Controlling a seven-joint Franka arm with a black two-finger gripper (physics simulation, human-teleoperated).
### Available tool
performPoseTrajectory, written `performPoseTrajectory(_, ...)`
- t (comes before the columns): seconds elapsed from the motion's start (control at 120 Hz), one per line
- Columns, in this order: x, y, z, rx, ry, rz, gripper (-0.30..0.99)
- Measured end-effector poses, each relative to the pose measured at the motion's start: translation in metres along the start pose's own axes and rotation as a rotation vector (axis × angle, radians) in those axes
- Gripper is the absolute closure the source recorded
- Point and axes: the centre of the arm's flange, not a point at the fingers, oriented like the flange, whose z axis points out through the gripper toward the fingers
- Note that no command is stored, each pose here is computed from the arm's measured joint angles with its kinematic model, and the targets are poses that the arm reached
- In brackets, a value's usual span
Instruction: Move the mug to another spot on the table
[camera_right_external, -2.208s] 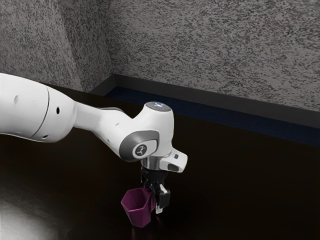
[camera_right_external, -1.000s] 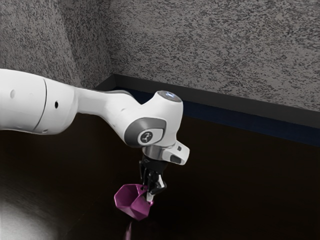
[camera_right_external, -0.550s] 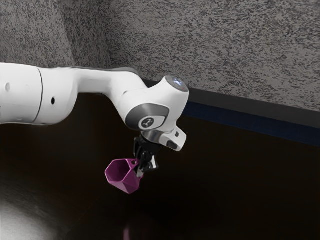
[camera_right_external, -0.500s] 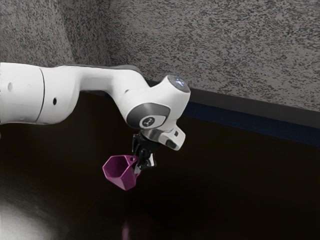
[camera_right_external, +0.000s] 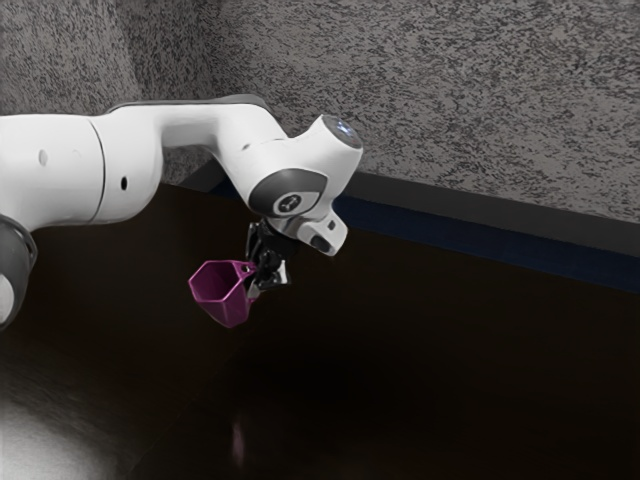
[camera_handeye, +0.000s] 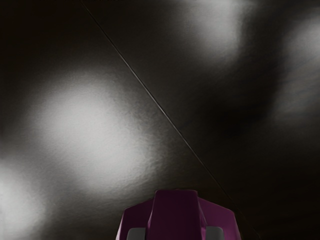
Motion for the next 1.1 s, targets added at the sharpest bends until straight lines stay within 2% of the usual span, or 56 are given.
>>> performPoseTrajectory(0.25,-0.004,-0.030,0.005,0.011,-0.010,0.018,0.75)
performPoseTrajectory(0.567,0.015,-0.028,0.039,-0.001,-0.060,0.084,0.74)
performPoseTrajectory(1.1,0.026,-0.010,0.060,-0.117,-0.079,0.179,0.74)
